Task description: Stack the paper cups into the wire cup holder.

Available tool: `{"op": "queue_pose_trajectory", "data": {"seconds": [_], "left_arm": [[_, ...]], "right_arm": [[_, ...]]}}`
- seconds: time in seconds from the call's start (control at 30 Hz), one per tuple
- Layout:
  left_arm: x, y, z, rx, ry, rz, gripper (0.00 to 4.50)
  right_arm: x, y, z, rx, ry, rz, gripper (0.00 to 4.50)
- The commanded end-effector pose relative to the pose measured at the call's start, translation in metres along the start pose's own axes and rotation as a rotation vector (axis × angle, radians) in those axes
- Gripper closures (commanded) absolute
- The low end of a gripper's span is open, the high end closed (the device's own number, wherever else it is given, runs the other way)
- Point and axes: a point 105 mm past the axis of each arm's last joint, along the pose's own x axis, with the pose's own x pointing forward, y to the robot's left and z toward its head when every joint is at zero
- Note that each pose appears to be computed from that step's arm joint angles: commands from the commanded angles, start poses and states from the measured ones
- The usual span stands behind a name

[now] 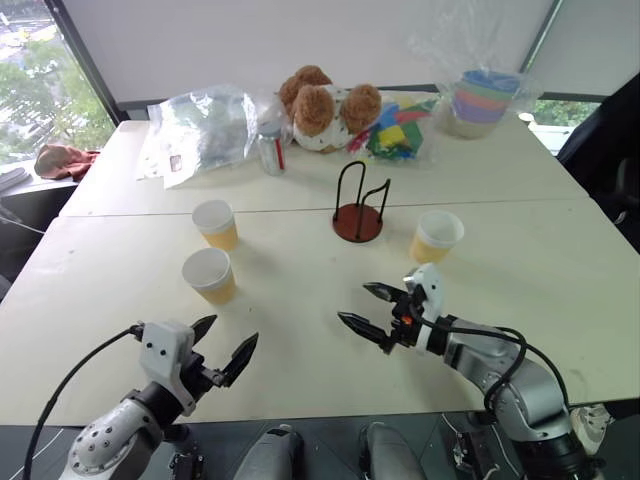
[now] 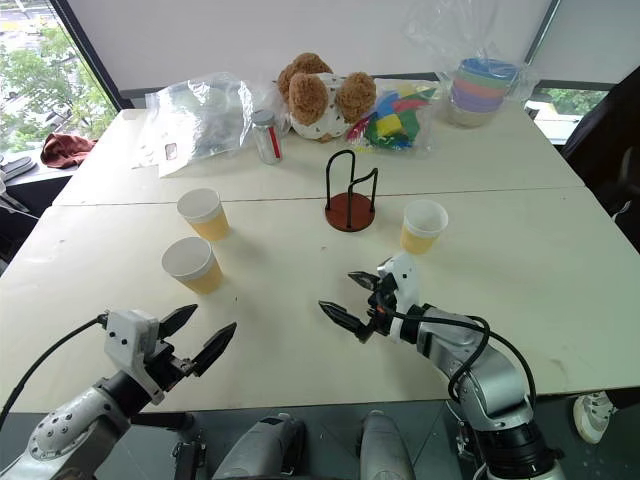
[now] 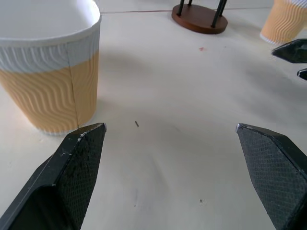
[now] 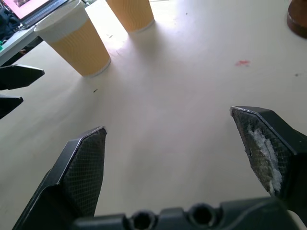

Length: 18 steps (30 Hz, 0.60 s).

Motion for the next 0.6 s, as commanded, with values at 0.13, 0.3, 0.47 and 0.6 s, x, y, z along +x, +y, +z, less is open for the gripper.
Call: {"op": "queue_pose_trajectory", "data": {"seconds": [0.13, 0.3, 0.47, 0.6], "left_arm": [[-0.002, -0.009, 0.044, 0.028, -0.044, -0.149, 0.04], [-0.012, 0.002, 0.078, 0.136, 0.019, -0.266, 0.04], [-0.021, 0.017, 0.111, 0.227, 0.051, -0.269, 0.04], [-0.029, 0.026, 0.127, 0.195, 0.039, -0.25, 0.04]], "right_arm": [[0.008, 0.005, 0.045, -0.028, -0.107, 0.029, 0.0], [0.027, 0.001, 0.078, -0.03, -0.14, -0.015, 0.0], [0.046, -0.022, 0.094, -0.059, -0.108, -0.161, 0.0], [0.055, -0.033, 0.104, -0.11, -0.115, -0.195, 0.0]]}}
